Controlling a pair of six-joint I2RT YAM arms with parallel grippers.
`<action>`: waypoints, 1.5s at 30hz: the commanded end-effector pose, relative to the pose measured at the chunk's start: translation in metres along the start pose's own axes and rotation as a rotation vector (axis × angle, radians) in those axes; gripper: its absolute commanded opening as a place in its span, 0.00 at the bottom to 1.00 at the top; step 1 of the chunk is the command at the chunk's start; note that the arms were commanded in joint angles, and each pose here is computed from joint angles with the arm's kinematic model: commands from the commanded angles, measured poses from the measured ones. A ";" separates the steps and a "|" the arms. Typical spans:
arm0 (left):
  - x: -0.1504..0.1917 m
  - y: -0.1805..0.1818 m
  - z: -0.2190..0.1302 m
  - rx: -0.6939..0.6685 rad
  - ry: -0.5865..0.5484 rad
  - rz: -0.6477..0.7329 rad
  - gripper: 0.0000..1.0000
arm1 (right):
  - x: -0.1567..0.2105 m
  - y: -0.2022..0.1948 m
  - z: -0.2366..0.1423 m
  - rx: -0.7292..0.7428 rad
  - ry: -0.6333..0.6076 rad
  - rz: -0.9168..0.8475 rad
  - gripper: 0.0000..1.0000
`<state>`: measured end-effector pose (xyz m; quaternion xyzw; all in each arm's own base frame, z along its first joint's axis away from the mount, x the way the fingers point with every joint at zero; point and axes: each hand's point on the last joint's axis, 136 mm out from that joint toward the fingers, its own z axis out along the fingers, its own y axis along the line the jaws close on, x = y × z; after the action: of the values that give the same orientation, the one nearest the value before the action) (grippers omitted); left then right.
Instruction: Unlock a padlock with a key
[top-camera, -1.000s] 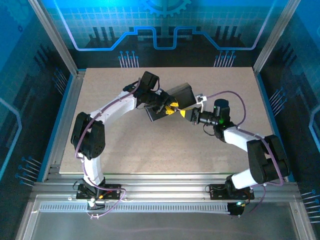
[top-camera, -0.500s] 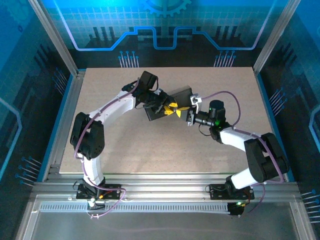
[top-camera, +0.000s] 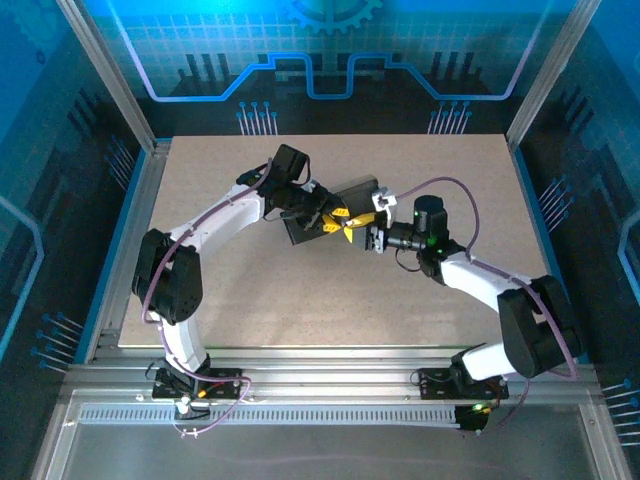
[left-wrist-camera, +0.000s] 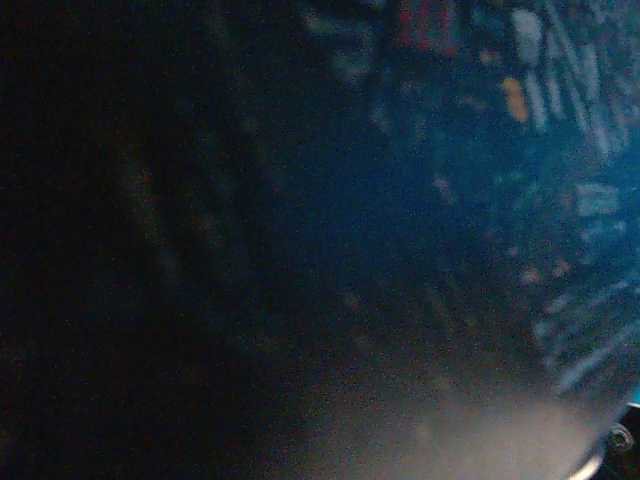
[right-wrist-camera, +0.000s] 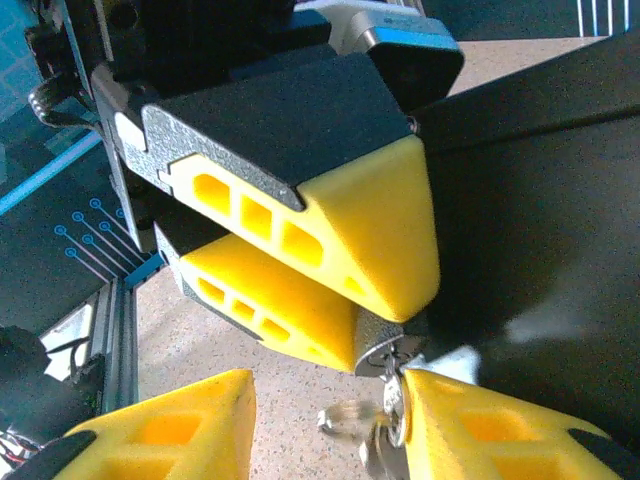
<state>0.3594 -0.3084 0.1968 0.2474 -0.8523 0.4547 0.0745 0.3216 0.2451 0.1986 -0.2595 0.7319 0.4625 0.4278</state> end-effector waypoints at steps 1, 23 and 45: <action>0.003 -0.019 -0.017 0.073 -0.014 0.069 0.00 | -0.002 0.004 -0.014 -0.005 0.018 -0.021 0.43; 0.005 -0.023 -0.015 0.083 -0.010 0.073 0.00 | -0.002 -0.013 0.002 -0.040 0.002 0.076 0.09; -0.001 0.009 -0.017 -0.089 0.013 -0.017 0.00 | 0.010 -0.039 -0.029 0.354 0.086 -0.428 0.28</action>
<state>0.3581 -0.2939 0.1894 0.2564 -0.8654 0.4234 0.0775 0.3280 0.2174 0.1914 -0.2977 0.7620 0.3383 0.4650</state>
